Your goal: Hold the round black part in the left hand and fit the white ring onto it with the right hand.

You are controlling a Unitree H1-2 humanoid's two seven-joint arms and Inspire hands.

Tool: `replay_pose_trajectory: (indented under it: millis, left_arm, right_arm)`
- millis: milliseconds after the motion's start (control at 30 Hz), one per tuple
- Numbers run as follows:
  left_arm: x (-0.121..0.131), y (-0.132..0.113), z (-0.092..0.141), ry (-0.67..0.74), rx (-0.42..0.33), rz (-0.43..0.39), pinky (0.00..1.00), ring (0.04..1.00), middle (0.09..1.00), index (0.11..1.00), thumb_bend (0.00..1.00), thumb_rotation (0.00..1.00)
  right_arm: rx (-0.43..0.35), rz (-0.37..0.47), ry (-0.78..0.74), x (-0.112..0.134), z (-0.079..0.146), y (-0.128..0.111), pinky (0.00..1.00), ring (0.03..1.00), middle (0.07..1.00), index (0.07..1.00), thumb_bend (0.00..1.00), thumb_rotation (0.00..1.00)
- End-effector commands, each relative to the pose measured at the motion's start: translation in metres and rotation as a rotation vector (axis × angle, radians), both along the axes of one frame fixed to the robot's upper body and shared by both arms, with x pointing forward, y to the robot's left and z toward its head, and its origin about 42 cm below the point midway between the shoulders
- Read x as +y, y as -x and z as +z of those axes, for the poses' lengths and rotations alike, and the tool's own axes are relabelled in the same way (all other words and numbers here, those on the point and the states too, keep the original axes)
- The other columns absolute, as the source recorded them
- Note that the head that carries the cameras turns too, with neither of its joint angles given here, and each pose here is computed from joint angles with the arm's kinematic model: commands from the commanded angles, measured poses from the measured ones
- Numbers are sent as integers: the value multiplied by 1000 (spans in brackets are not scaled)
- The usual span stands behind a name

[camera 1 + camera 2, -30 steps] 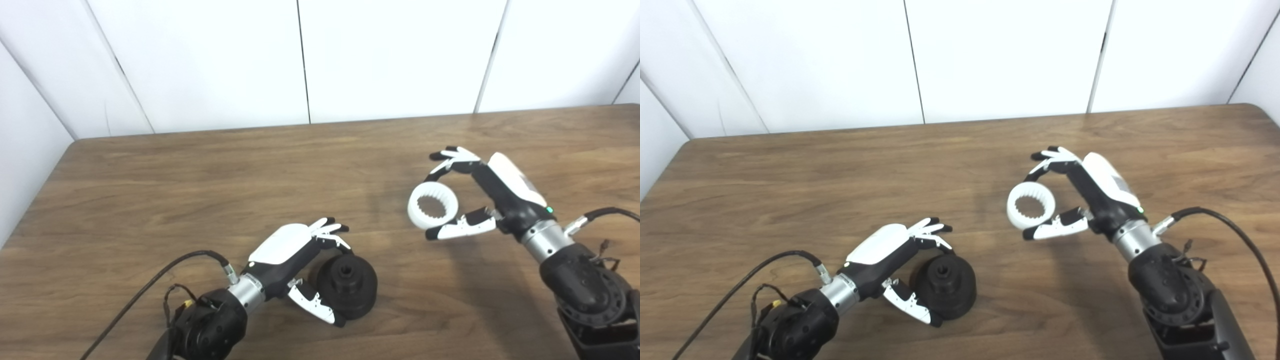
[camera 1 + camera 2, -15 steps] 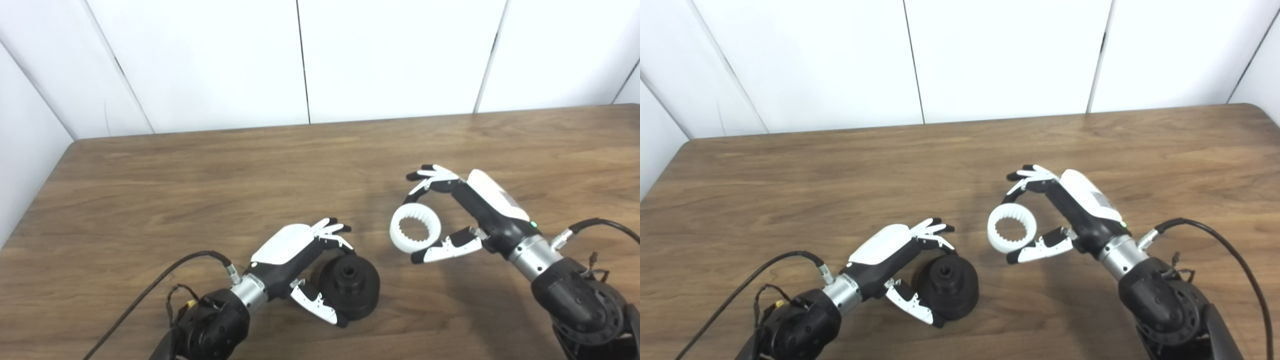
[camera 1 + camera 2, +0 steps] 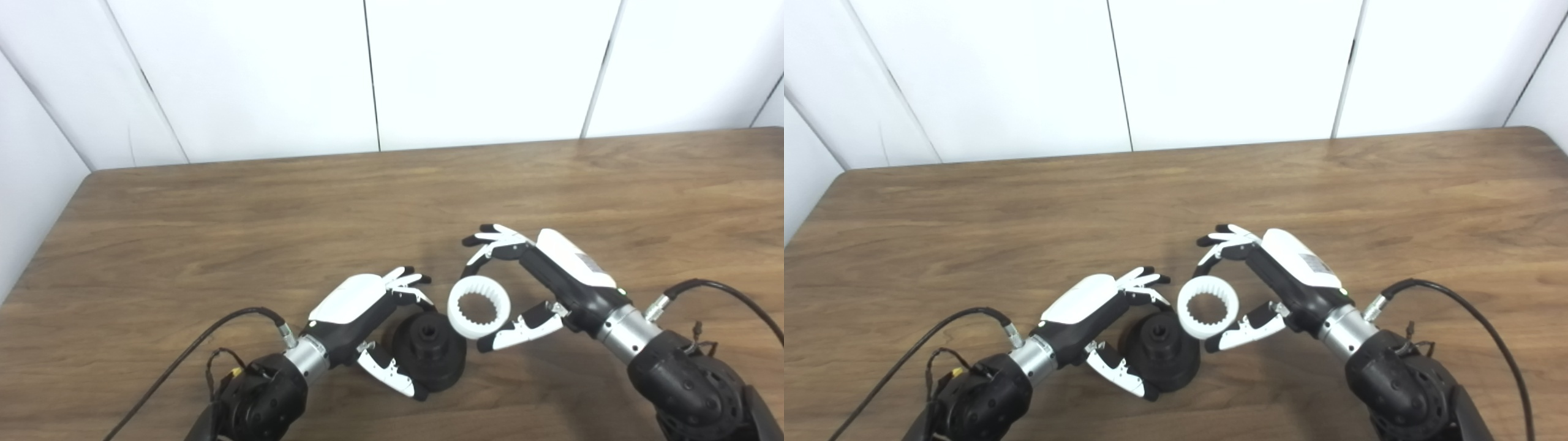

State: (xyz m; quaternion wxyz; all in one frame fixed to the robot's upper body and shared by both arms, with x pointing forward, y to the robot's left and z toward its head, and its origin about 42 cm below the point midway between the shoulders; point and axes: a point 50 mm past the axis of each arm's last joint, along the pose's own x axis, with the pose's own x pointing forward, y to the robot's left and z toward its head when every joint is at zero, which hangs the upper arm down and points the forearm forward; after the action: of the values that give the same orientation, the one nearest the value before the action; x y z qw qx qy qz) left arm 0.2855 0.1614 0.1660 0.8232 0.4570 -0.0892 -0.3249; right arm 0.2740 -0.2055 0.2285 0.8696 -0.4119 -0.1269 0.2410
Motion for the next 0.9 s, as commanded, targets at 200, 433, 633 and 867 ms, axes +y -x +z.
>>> replay_pose_trajectory:
  millis: [200,433,633,867]
  left_arm:
    - [0,-4,6,-8,-26,6,909,1000,947,645,935,283]
    - [-2,-4,6,-8,-28,2,897,1000,947,643,939,289]
    - [-3,-3,8,-6,-23,2,900,1000,952,648,933,293]
    - [-4,-1,11,-1,-19,1,896,1000,956,651,932,291]
  right_arm:
    - [-77,50,-25,14,23,2,823,938,841,488,521,166]
    - [-68,69,-34,19,25,3,826,943,841,488,522,165]
    - [-72,90,-18,24,24,1,815,941,835,487,522,164]
    - [-61,97,-14,29,18,-5,806,939,838,487,522,164]
